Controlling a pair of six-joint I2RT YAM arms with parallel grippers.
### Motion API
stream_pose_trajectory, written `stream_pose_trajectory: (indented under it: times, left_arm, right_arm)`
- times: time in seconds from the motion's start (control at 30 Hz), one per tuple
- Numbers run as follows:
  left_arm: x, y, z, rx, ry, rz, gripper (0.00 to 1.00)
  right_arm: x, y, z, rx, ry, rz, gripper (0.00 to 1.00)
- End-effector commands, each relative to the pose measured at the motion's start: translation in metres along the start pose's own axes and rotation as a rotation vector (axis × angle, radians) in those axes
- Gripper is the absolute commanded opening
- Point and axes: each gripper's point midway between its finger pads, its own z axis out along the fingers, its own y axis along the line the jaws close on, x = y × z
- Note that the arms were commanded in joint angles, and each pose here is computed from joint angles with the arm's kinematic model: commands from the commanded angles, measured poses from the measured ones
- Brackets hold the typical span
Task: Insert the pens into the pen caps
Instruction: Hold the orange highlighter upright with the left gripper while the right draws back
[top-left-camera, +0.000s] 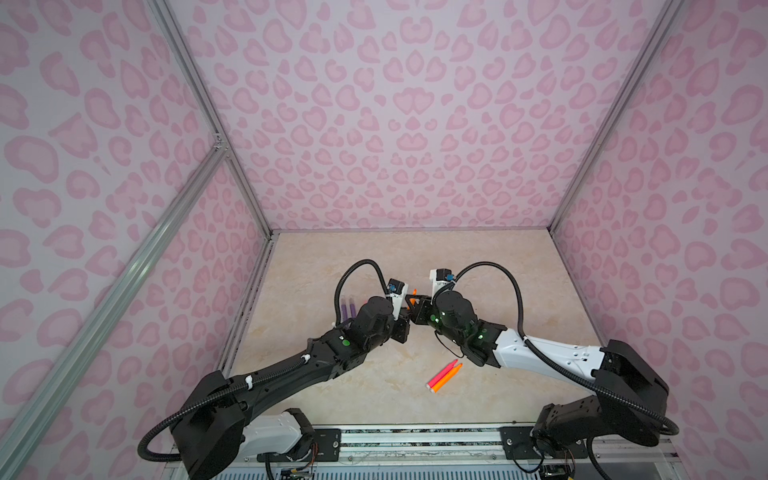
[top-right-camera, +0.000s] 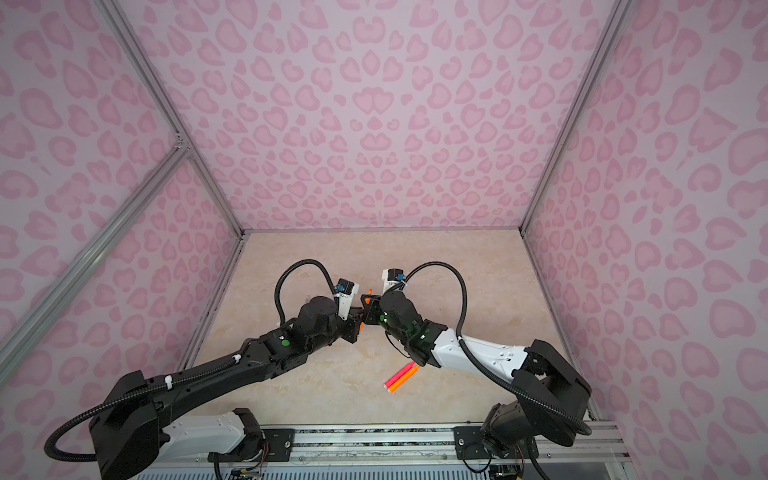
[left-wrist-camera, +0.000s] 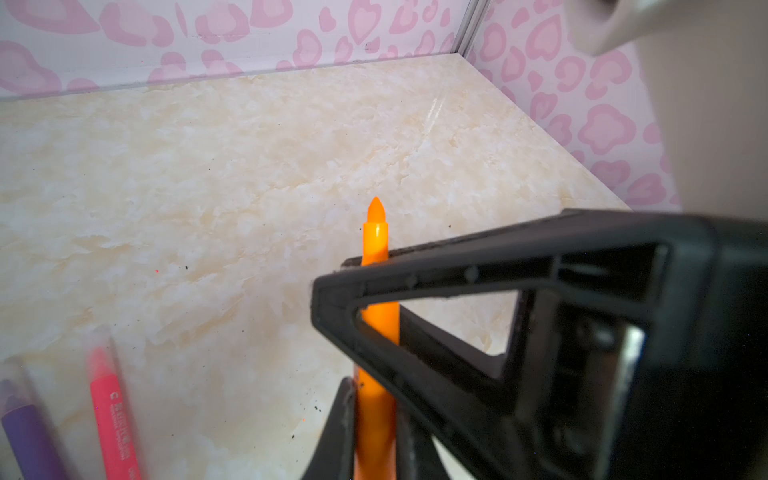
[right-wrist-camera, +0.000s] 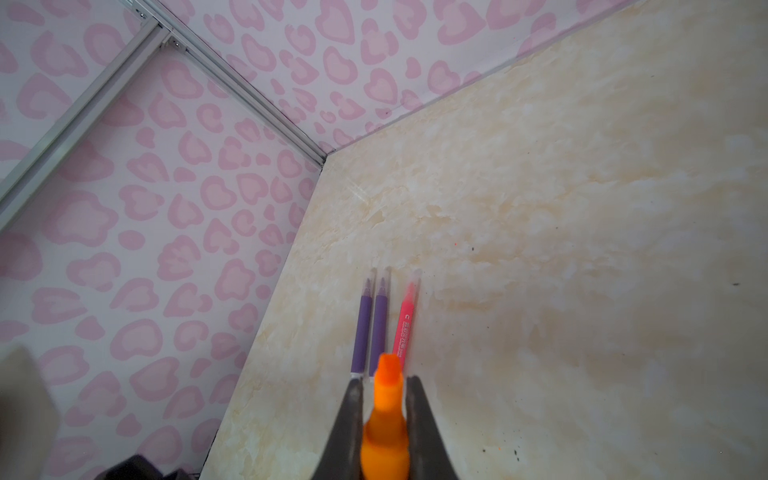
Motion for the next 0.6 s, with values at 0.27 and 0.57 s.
stream_pose_trajectory:
  times: [0.27, 0.57]
  left_arm:
    - [-0.012, -0.019, 0.001, 0.084, -0.045, 0.017, 0.33]
    - [-0.01, -0.021, 0.006, 0.095, -0.03, 0.016, 0.42]
  right_arm:
    - [0.001, 0.001, -0.006, -0.015, 0.005, -0.018, 0.0]
    - [0.001, 0.006, -0.007, -0.039, 0.01, -0.012, 0.0]
